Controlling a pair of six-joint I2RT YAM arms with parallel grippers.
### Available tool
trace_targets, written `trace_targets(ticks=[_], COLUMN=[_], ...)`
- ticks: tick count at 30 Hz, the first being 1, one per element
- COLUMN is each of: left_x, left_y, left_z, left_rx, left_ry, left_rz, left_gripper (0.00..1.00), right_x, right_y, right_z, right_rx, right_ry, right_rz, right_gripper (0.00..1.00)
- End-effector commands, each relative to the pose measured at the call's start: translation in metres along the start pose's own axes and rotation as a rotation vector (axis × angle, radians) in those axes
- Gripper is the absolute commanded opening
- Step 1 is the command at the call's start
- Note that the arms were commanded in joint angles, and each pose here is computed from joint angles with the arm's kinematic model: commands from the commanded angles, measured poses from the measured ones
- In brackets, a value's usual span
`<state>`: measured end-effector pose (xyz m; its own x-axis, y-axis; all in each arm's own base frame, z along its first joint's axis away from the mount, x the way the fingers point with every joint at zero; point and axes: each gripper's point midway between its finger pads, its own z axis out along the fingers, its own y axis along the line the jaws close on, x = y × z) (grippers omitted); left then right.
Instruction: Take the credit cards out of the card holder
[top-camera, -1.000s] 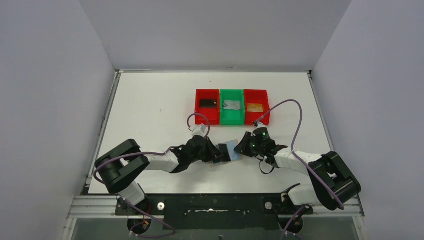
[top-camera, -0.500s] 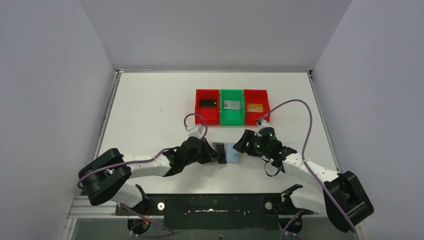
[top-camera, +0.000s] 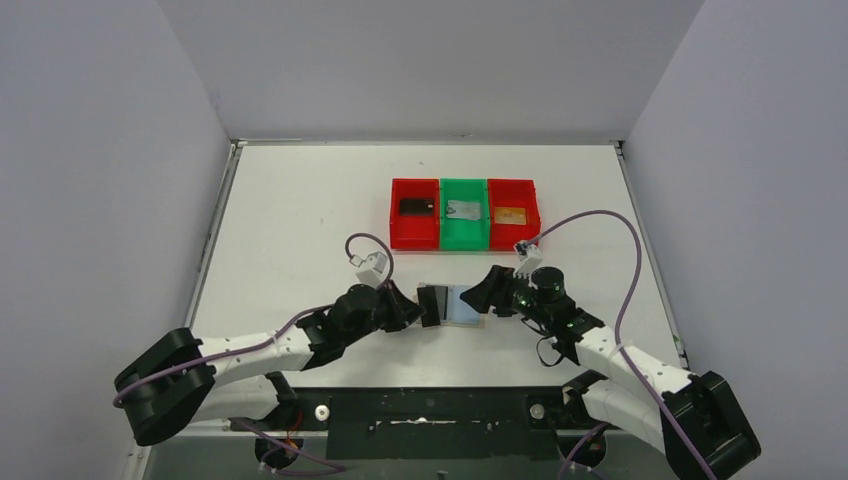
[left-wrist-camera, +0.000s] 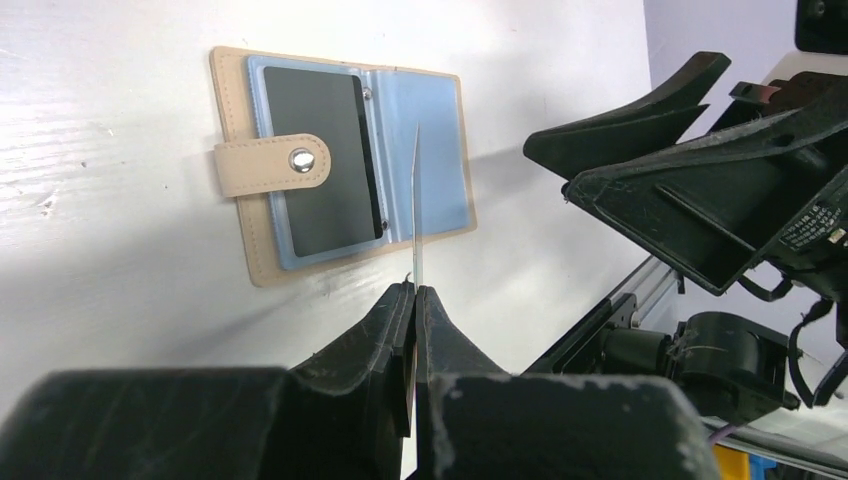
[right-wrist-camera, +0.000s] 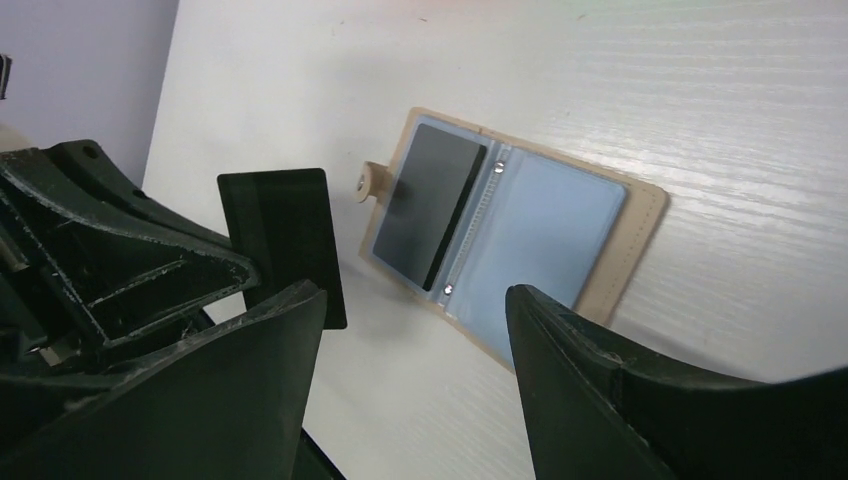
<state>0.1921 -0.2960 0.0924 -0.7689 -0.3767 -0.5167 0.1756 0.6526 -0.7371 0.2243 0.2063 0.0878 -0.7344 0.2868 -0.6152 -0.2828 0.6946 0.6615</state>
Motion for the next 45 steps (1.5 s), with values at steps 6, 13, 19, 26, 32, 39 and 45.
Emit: trace_targets(ticks=[6, 13, 19, 26, 32, 39, 45], left_x=[-0.023, -0.025, -0.026, -0.031, -0.032, -0.034, -0.038], left_y=[-0.039, -0.06, -0.076, -0.068, -0.065, -0.064, -0.058], left_z=[-0.028, -0.041, -0.053, -0.053, -0.054, -0.053, -0.053], left_rx=[0.229, 0.34, 0.443, 0.409, 0.412, 0.411, 0.377], left_ry=[-0.115, -0.117, -0.117, -0.131, -0.127, -0.129, -0.146], left_rz=[0.03, 0.045, 0.044, 0.036, 0.03, 0.028, 0.023], left_gripper=[0.0, 0.0, 0.0, 0.0, 0.0, 0.0, 0.21], right_x=[-0.017, -0.002, -0.004, -0.004, -0.01, -0.014, -0.018], right_y=[0.088, 0.122, 0.135, 0.151, 0.153, 0.153, 0.15], right_z=[-0.003, 0.005, 0.001, -0.018, -0.025, -0.029, -0.029], right_rx=[-0.412, -0.535, -0.615, -0.729, -0.747, -0.754, -0.741], right_ry=[0.015, 0.109, 0.119, 0.134, 0.111, 0.093, 0.075], right_rz=[-0.053, -0.081, -0.072, -0.087, -0.083, -0.087, -0.095], right_gripper=[0.68, 0.66, 0.57, 0.39, 0.23, 0.08, 0.0])
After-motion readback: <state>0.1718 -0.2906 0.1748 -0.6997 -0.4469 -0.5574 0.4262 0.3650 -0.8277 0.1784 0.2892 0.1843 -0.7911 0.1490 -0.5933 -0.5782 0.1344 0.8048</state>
